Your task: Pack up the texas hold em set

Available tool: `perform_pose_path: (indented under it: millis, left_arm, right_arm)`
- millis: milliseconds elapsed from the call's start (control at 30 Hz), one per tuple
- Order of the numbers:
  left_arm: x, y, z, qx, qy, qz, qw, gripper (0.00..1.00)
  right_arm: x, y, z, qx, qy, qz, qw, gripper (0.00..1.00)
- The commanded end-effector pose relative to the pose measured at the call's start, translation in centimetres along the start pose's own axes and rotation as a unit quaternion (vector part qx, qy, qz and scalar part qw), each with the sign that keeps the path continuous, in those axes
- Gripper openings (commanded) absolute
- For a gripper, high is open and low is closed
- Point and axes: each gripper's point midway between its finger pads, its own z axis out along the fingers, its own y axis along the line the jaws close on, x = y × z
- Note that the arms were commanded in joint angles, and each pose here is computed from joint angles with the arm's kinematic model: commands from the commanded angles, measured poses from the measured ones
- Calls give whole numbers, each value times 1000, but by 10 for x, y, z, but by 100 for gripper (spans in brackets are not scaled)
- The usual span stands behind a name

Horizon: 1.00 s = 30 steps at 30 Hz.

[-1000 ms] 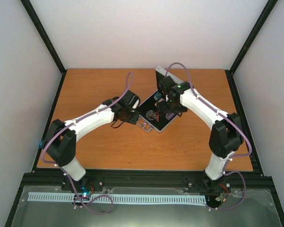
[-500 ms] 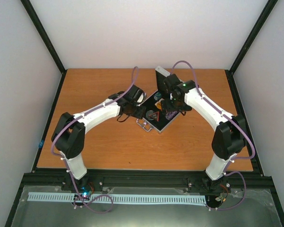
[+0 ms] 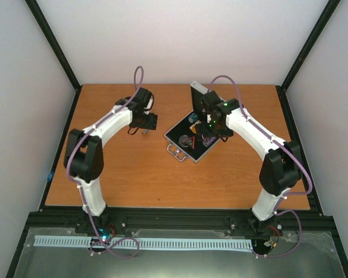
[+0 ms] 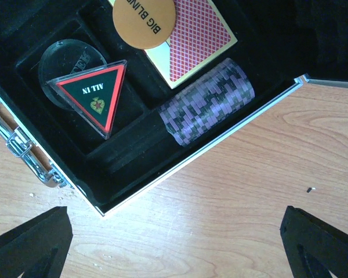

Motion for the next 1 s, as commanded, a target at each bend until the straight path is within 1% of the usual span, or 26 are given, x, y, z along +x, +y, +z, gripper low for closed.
perform_pose_path:
  millis: [0, 133, 433, 733, 867, 967]
  left_arm:
    - [0, 3, 21, -28, 51, 30, 998, 74]
    - [-8, 3, 32, -36, 65, 27, 997, 74]
    - [-4, 11, 49, -43, 85, 16, 995, 75]
    - [0, 26, 69, -71, 99, 20, 992, 75]
    - [-1, 34, 74, -69, 102, 6, 992, 75]
    - [1, 35, 80, -68, 108, 9, 992, 75]
  right_arm:
    - [-2, -1, 0, -1, -2, -9, 1000, 100]
    - [-1, -3, 2, 7, 2, -15, 1000, 100]
    - [3, -4, 8, 8, 8, -20, 1000, 100]
    - [0, -1, 13, 4, 14, -28, 1000, 100]
    - [0, -3, 13, 8, 16, -30, 999, 100]
    - [1, -3, 14, 7, 19, -29, 999, 100]
